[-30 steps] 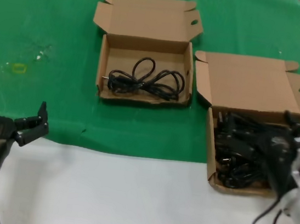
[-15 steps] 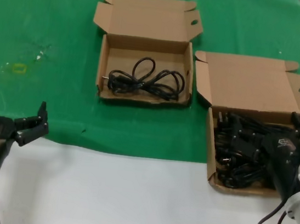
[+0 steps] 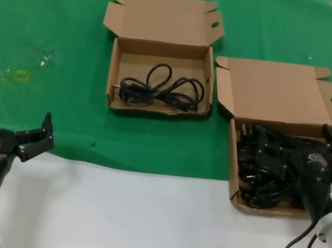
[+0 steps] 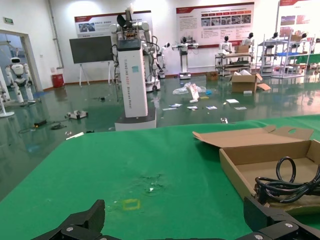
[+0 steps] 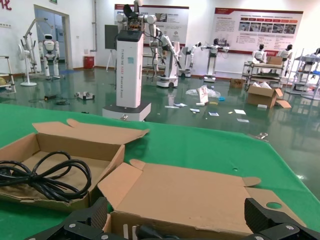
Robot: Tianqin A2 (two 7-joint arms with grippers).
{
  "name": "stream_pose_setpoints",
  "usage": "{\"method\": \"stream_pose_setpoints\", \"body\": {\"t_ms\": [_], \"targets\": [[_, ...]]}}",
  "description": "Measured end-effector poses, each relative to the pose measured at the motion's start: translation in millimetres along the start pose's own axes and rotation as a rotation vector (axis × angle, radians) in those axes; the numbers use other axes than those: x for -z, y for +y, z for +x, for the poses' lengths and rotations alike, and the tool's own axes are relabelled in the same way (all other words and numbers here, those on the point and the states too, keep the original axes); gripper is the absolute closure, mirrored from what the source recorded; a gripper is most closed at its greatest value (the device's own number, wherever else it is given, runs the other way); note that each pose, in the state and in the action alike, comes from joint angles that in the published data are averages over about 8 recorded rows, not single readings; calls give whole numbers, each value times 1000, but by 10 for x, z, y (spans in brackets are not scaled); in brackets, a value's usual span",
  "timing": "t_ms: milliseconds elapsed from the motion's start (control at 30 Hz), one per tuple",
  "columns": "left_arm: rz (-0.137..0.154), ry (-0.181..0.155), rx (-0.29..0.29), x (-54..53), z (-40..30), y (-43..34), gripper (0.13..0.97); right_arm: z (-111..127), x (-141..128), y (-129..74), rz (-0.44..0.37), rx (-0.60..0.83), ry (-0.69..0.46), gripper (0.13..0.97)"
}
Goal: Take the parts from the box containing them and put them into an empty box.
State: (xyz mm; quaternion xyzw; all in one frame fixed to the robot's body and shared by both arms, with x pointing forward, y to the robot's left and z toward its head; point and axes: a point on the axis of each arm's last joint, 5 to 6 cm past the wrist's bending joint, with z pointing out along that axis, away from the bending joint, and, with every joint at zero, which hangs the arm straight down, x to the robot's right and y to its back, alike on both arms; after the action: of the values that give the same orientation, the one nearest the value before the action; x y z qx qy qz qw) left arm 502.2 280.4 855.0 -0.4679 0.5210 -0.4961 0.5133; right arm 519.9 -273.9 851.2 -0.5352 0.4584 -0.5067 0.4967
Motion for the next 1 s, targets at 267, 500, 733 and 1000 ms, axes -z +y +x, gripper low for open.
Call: {"method": "stream_pose_setpoints", "body": {"t_ms": [267, 500, 733, 1000], "targets": [[0, 0, 0, 0, 0, 0, 132, 0, 0, 0, 0, 0, 0, 130], [0, 0, 0, 0, 0, 0, 132, 0, 0, 0, 0, 0, 0, 130], [0, 0, 0, 0, 0, 0, 132, 0, 0, 0, 0, 0, 0, 130], [0, 0, 0, 0, 0, 0, 132, 0, 0, 0, 0, 0, 0, 130]]}}
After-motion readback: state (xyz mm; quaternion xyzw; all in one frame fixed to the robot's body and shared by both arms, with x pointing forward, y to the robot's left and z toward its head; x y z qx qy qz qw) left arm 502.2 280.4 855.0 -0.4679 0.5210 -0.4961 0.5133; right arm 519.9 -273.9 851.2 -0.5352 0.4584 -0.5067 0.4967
